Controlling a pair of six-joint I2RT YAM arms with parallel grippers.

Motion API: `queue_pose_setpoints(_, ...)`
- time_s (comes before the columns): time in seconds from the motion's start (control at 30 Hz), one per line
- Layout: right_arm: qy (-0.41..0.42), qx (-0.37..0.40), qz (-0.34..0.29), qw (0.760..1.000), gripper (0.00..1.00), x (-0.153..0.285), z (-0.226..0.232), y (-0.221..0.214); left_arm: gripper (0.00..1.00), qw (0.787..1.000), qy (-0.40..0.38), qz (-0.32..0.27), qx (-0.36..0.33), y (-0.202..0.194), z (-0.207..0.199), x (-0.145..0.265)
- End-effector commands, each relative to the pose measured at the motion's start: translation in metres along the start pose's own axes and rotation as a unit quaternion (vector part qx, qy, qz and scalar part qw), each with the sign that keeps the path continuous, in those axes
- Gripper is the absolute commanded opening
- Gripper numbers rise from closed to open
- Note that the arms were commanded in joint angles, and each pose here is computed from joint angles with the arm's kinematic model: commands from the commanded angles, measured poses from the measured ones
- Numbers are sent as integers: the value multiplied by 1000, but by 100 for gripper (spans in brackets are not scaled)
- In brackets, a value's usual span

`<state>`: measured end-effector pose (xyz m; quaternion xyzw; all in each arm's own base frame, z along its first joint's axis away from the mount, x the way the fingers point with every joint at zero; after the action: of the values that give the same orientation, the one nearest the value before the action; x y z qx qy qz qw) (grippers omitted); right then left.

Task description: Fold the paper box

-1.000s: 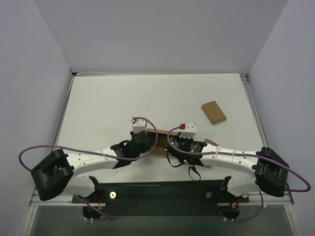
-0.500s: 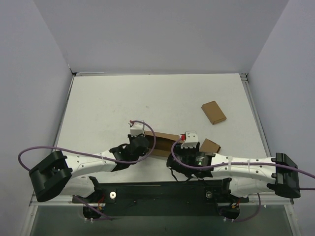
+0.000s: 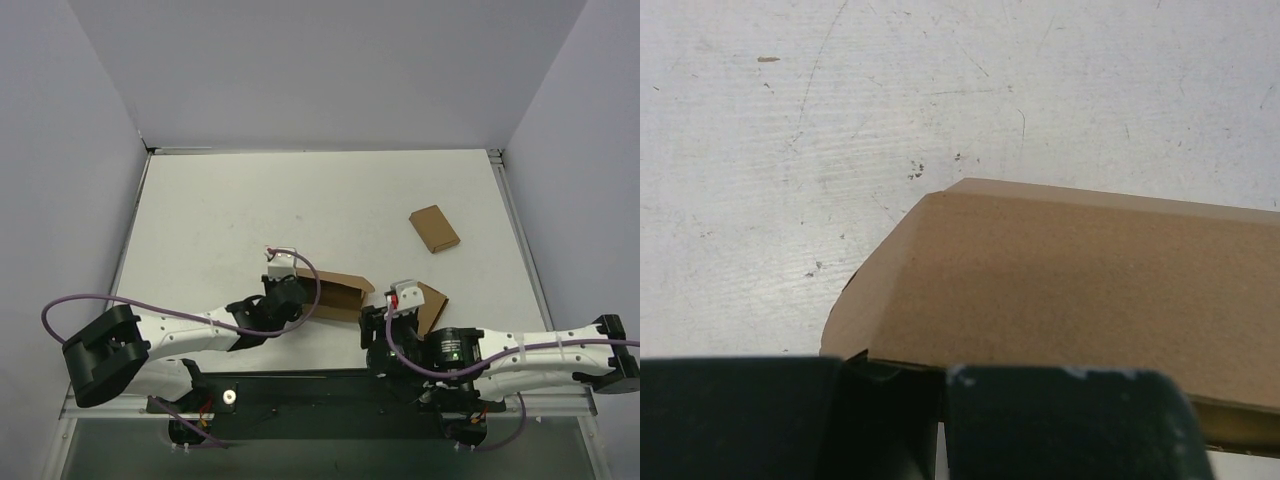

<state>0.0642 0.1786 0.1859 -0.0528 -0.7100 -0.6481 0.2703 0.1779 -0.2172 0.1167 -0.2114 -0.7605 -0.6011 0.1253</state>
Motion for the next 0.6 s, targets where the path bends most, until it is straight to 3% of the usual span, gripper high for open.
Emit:
queue_pose_setpoints(0.0,-5,-22,-45,999,56,14,-5,51,0,997,19,30,-74,-19,15,2)
queue_pose_setpoints(0.2,-29,-72,-2,997,49,-11,-1,79,0,995,19,18,-93,-18,11,4)
queue_pose_setpoints(0.4,-19,-79,29,996,48,-48,18,66,0,993,20,16,-111,-23,9,9)
queue_pose_setpoints(0.53,-23,-77,68,994,47,-64,26,48,14,993,16,13,-115,-21,6,16)
queue_pose_setpoints(0.57,-24,-78,80,993,47,-68,28,40,22,993,14,13,-117,-21,6,18)
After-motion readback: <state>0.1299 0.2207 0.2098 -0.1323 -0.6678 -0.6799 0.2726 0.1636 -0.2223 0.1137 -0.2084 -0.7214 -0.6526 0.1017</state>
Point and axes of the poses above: each gripper's point midway between its finger pads, its own x axis back along the fingers, its own z axis along the line the jaws close on, y = z × x, the point moved 8 cm from there along x, back along the fingers, and after that the axes turned 6 degrees about x, right-handed, at the moved point
